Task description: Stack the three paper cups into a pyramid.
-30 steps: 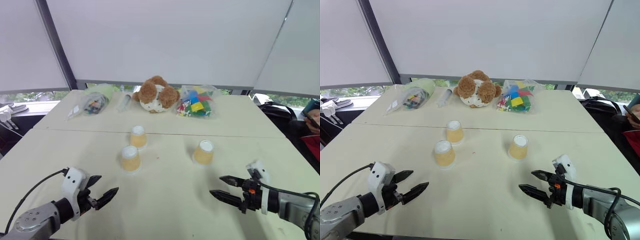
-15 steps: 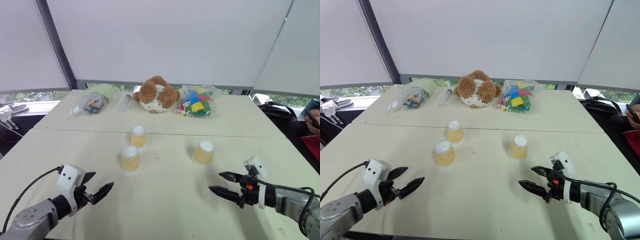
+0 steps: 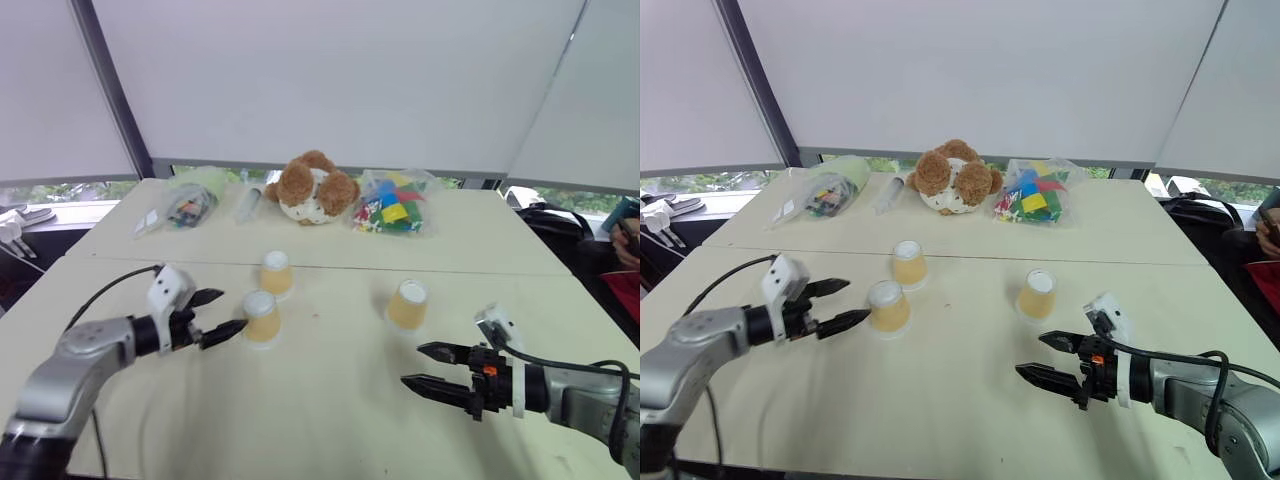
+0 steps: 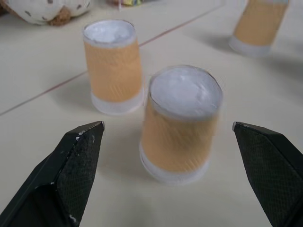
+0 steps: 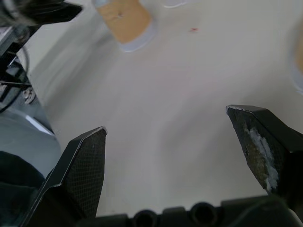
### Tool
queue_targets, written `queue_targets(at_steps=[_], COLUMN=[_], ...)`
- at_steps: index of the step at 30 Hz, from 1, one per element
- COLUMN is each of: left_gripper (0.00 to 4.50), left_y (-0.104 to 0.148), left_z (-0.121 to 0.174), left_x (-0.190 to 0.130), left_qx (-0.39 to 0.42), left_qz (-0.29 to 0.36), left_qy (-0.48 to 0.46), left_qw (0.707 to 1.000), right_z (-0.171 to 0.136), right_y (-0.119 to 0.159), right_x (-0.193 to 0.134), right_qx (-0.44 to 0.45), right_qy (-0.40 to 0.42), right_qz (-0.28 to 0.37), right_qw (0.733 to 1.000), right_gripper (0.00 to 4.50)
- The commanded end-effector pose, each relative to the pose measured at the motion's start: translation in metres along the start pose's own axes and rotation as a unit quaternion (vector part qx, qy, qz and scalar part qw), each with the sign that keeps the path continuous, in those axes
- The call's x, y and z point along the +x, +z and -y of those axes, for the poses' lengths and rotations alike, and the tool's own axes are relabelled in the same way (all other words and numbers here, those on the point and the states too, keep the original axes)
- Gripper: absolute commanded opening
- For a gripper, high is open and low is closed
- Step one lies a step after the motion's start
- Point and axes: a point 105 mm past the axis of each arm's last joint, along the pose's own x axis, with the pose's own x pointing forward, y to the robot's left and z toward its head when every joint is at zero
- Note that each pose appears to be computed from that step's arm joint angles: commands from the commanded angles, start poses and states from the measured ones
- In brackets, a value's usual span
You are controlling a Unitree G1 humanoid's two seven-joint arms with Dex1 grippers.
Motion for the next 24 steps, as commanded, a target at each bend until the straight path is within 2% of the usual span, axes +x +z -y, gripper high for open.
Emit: queue_targets(at_steps=[1,8,15,20,23,24], left_gripper=[4.5,4.5,4.5,4.5,3.65,3.18], left_y=[0.006,0.008,0.008,-0.002,-0.003,-0.003], left_z=[-0.002,0.007,0.01,0.012,0.011,0.01], left_x=[0.015,0.035,0.042,0.044,0.047,0.047], left_qx=[0.026,0.033,0.037,0.053,0.057,0.058], left_qz=[0.009,0.014,0.017,-0.001,0.002,0.003], left_qy=[-0.023,-0.078,-0.091,-0.093,-0.087,-0.086], left_qw=[0.999,0.996,0.995,0.994,0.995,0.995], right_z=[-0.008,-0.006,-0.004,-0.002,0.0,0.0], right_y=[0.014,0.022,0.019,0.019,0.02,0.02], right_x=[0.002,0.004,0.005,0.005,0.006,0.006], right_qx=[-0.029,-0.044,-0.046,-0.048,-0.05,-0.051], right_qy=[0.0,-0.019,-0.031,-0.035,-0.037,-0.037], right_qz=[0.017,0.03,0.028,0.029,0.029,0.029], right_qw=[0.999,0.998,0.998,0.998,0.998,0.998], right_gripper=[4.4,4.4,4.4,4.4,4.5,4.5])
